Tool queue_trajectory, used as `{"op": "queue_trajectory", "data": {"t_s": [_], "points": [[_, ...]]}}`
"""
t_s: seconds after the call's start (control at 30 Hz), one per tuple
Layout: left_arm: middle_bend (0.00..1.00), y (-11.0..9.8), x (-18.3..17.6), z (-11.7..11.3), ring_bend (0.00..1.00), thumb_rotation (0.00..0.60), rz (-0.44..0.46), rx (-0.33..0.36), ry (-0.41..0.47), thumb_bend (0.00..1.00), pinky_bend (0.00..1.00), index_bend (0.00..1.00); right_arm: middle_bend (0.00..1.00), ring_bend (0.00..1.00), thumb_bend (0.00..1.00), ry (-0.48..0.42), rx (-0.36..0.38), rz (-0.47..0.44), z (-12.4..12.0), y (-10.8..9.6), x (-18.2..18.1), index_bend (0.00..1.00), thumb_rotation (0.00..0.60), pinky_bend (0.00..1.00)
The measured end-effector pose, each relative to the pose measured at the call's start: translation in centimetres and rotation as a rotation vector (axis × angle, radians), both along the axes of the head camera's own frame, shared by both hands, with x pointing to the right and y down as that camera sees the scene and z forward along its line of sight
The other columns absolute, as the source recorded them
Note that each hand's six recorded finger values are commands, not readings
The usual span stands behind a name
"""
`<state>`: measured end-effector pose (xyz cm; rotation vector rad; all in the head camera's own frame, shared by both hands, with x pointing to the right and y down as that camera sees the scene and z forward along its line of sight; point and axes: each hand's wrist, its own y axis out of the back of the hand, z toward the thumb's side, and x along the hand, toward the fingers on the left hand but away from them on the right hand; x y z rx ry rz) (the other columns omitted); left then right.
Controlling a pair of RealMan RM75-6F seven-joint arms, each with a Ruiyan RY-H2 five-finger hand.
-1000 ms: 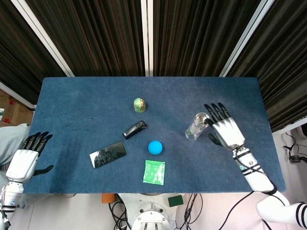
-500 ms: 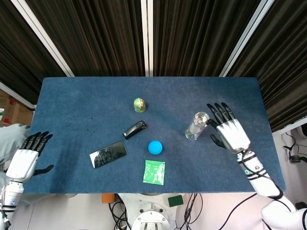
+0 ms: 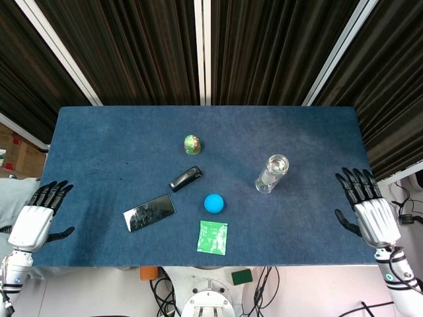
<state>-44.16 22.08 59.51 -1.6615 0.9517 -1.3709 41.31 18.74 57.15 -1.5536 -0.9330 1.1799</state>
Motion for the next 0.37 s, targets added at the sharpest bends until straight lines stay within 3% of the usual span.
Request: {"op": "queue_trajectory", "data": {"t_s": [0.17, 0.27, 0.37], "points": [[0.08, -0.1, 0.3, -0.2, 0.05, 0.6, 0.008, 0.009, 0.0, 0.04, 0.12, 0.11, 0.0, 0.0, 0.27, 0.085, -0.016, 0.138, 1.7, 3.9, 5.8, 0.0, 0.6, 0.0], [0.08, -0.1, 0.4, -0.3, 0.05, 0.6, 0.012, 0.015, 0.0, 0.04, 0.12, 0.11, 0.0, 0.0, 0.27, 0.09, -0.029, 0.237, 2.3, 6.0, 8.2, 0.0, 0.6, 0.0], [0.08, -0.1, 0.5, -0.4, 0.05, 0.6, 0.011, 0.023, 0.0, 0.04, 0.12, 0.11, 0.0, 0.0, 0.27, 0.082, -0.024, 0.284, 2.3, 6.8, 8.9, 0.0, 0.6, 0.0]]}}
